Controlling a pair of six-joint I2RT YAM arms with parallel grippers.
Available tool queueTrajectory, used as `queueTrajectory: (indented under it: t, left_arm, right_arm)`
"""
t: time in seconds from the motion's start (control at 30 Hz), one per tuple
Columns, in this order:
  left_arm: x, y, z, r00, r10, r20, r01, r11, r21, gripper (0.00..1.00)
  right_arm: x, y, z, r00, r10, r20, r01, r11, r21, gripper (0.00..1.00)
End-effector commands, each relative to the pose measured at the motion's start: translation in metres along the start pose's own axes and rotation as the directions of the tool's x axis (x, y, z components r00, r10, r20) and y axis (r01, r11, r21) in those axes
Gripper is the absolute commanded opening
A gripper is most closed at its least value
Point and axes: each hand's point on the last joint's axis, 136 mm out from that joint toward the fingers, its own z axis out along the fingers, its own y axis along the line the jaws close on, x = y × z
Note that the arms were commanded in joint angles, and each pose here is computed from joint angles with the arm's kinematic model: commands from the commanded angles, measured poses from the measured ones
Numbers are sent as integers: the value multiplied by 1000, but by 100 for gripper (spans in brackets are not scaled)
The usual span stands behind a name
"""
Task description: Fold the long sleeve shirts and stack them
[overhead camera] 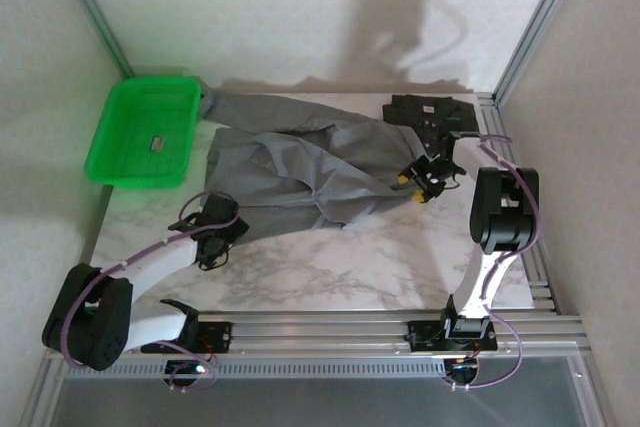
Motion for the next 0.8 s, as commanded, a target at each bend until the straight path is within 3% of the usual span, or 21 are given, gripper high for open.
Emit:
queueTrajectory:
  t: [0.0, 0.3, 0.57, 0.77]
  left_arm:
    - [-4, 22, 23, 999, -30, 44, 32, 999, -38, 92]
    - [-3, 30, 23, 999, -14, 50, 17, 998, -64, 92]
    - [0, 50, 27, 998, -30, 61, 37, 993, -110, 91]
    - [-2, 49, 26, 997, -31, 70, 40, 992, -119, 91]
  right_arm:
    - [-3, -2, 12, 999, 48, -27, -47, 999, 21, 47]
    - [-14, 1, 2, 999, 51, 3, -51, 997, 53, 7]
    - [13, -31, -18, 998, 51, -45, -48, 997, 66, 4]
    - [12, -63, -21, 993, 102, -57, -98, 992, 78, 1]
